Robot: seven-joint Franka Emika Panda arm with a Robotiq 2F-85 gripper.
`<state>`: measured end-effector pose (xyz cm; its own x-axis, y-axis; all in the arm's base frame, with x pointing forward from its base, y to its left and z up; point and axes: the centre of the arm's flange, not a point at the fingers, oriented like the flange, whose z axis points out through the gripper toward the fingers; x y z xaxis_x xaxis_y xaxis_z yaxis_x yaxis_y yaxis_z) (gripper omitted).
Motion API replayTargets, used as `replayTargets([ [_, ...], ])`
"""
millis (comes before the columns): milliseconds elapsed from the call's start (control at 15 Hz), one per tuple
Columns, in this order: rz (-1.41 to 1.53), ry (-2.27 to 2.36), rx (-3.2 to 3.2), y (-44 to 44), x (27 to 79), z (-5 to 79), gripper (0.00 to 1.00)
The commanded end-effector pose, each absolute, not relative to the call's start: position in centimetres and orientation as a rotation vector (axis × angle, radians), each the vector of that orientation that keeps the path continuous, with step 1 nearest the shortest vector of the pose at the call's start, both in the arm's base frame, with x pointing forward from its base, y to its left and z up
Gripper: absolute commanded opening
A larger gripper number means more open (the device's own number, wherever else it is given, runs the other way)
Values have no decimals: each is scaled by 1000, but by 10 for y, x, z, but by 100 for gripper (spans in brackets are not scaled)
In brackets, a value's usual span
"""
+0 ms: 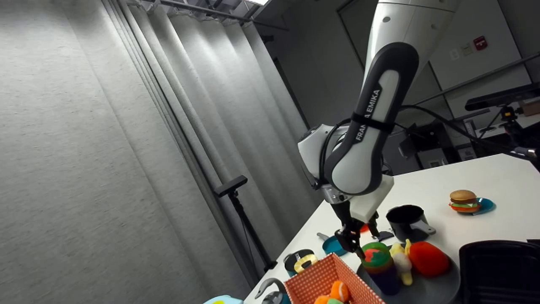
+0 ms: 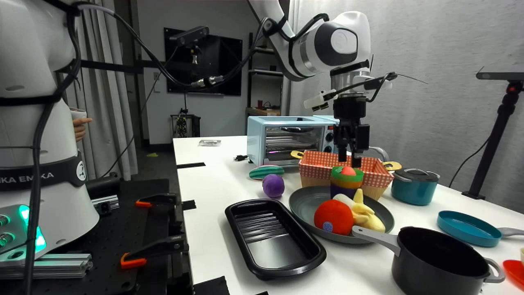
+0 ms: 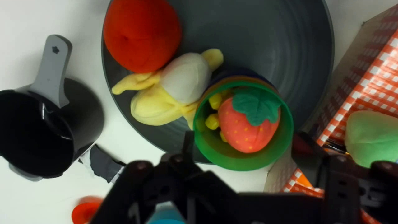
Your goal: Swap the orange plushy in the green cup with the orange and white plushy in the box
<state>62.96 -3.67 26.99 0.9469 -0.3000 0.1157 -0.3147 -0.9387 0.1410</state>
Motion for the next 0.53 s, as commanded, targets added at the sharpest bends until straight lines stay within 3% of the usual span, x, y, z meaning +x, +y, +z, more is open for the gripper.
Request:
replayTargets([
  [0,145,-517,2933,-36,646,263,51],
  [333,121,-548,2931,-41,648,255,32],
  [400,113,-560,2932,-43,648,253,13],
  [467,108,-572,2933,-45,647,252,11],
])
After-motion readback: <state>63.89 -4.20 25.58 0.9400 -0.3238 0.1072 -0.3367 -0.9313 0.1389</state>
